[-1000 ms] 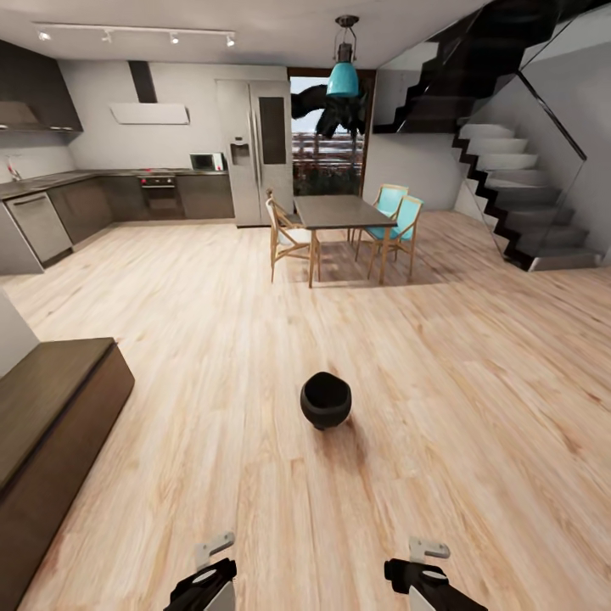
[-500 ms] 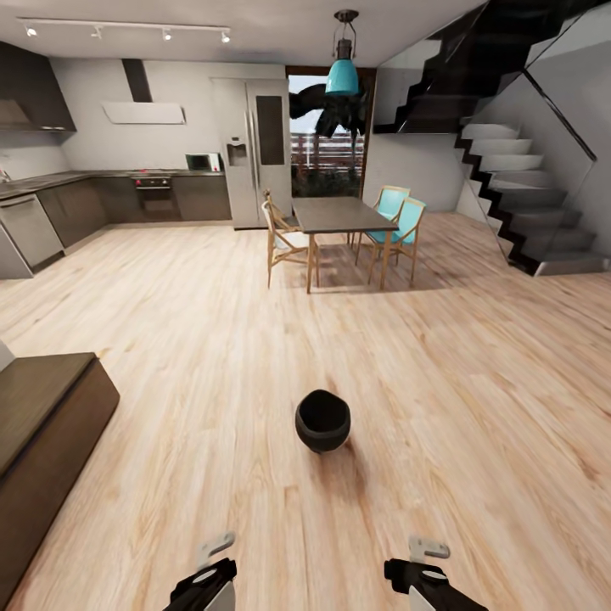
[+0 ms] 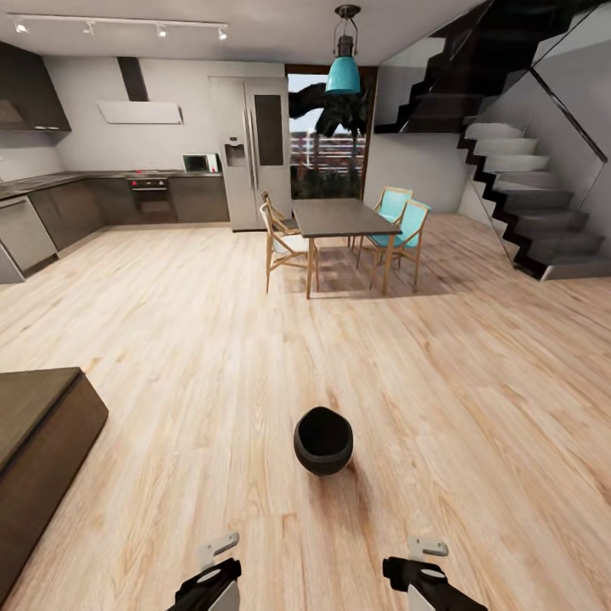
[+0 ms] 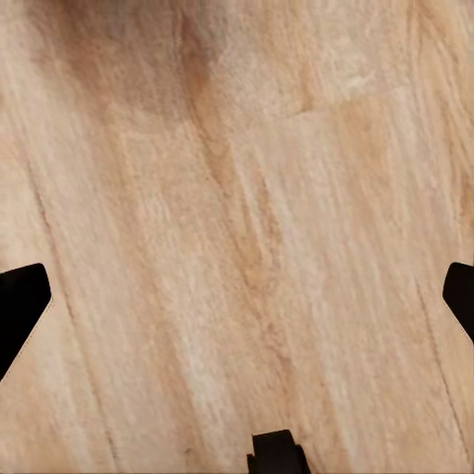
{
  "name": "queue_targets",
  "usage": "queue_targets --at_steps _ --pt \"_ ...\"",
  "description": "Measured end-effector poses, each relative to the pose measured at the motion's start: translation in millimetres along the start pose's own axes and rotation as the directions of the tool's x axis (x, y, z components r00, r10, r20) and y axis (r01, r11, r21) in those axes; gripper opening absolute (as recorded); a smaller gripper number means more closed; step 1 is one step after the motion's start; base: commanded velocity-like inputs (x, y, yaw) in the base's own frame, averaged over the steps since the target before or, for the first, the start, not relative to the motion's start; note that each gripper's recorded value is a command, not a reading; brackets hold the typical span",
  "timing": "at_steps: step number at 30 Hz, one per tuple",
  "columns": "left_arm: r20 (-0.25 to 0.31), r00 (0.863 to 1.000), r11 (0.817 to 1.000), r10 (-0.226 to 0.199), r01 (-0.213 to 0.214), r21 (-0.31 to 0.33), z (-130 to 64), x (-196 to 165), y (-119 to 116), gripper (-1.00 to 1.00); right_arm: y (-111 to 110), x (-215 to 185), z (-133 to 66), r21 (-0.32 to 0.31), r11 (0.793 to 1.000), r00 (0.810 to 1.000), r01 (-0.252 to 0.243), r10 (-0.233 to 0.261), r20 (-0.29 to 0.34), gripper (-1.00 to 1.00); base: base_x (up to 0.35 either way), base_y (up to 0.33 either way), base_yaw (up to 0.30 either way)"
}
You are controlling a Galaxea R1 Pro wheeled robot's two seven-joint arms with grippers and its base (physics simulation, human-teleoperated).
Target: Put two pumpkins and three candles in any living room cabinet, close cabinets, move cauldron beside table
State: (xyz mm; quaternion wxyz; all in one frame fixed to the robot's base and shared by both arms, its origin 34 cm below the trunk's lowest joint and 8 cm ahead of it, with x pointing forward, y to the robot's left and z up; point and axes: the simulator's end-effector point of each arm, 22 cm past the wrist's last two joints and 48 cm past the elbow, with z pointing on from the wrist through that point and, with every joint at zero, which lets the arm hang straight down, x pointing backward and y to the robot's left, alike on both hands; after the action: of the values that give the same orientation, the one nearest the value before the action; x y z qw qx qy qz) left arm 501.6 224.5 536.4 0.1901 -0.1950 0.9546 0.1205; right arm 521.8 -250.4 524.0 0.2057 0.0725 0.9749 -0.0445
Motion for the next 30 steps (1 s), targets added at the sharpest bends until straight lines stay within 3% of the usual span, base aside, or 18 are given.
queue_targets --at_steps 8,13,15,17,21,26,30 --pt "-0.026 1.000 1.000 0.001 -0.001 0.012 -10.7 3.0 -8.1 1.00 6.3 0.4 -7.8 -0.011 1.000 1.000 0.001 -0.001 -0.021 1.00 0.009 0.000 0.000" --pt "-0.115 0.992 0.998 0.045 -0.041 0.037 -21.8 12.2 -15.6 1.00 29.8 3.5 -20.0 -0.054 0.999 0.994 0.007 -0.013 -0.106 1.00 0.000 0.000 0.000" --pt "-0.127 0.990 0.996 0.062 -0.053 0.078 -31.9 -2.4 -31.9 1.00 45.3 -10.4 -28.0 -0.089 0.996 0.992 0.015 -0.026 -0.126 1.00 0.000 0.000 0.000" --pt "-0.147 0.983 0.986 0.106 -0.085 0.144 -50.1 -26.0 -55.1 1.00 66.2 -36.8 -41.0 -0.140 0.990 0.991 0.025 -0.044 -0.129 1.00 0.000 0.000 0.000" --pt "-0.156 0.973 0.967 0.169 -0.133 0.218 -79.2 -57.4 -76.6 1.00 86.9 -73.3 -66.7 -0.202 0.978 0.987 0.051 -0.080 -0.137 1.00 0.000 0.000 0.000" --pt "-0.160 0.964 0.954 0.210 -0.166 0.249 -98.8 -78.3 -87.2 1.00 93.1 -104.2 -89.3 -0.233 0.971 0.987 0.047 -0.081 -0.136 1.00 0.000 0.000 0.000" --pt "-0.125 0.968 0.948 0.218 -0.180 0.261 -112.9 -116.6 -97.7 1.00 85.0 -128.8 -97.9 -0.204 0.977 0.989 0.057 -0.084 -0.125 1.00 0.000 0.000 0.000"
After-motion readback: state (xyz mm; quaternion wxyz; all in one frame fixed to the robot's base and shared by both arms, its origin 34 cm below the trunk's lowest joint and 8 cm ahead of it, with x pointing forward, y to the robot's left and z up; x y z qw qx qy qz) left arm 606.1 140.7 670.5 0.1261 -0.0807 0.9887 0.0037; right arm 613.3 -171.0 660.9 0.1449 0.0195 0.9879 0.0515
